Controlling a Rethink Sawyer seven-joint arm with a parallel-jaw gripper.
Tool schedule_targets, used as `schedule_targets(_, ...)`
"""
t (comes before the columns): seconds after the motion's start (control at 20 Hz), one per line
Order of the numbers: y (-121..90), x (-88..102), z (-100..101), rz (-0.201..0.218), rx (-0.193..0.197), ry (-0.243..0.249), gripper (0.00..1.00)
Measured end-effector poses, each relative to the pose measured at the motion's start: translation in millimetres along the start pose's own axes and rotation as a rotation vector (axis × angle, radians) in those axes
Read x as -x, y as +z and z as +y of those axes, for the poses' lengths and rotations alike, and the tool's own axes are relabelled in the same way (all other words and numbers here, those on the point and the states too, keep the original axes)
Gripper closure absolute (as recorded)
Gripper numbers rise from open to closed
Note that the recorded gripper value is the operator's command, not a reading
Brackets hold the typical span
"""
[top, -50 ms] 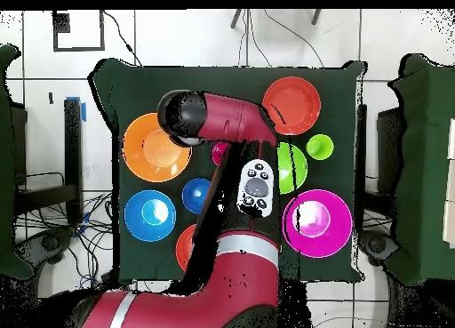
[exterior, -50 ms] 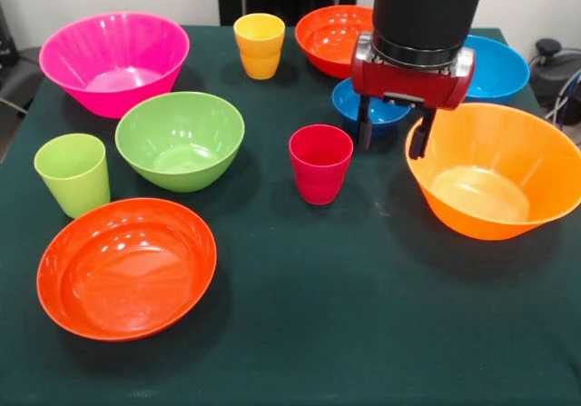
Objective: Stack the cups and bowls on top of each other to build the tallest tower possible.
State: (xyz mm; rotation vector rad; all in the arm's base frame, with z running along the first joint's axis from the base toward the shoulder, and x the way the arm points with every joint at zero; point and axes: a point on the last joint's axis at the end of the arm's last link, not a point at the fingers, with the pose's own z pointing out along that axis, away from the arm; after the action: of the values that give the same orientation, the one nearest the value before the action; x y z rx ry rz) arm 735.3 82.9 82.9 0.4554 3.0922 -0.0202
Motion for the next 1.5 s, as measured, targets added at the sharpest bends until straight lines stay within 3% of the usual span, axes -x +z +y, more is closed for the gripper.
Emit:
schedule_targets(0.4, 6.5, 1.5, 15.0, 0.019, 0.059, -0.022, 0.00)
schedule_targets(0.75, 42.2, 0.8, 31.8, 0.053, 0.129, -0.209, 0.00)
schedule_targets(1.2, 97.9, -21.0, 57.7, 0.172, 0.216, -0.489, 0.00)
schedule_targets(1.5, 114.6, -34.0, 75.1, 0.193, 0.251, -0.541, 0.00)
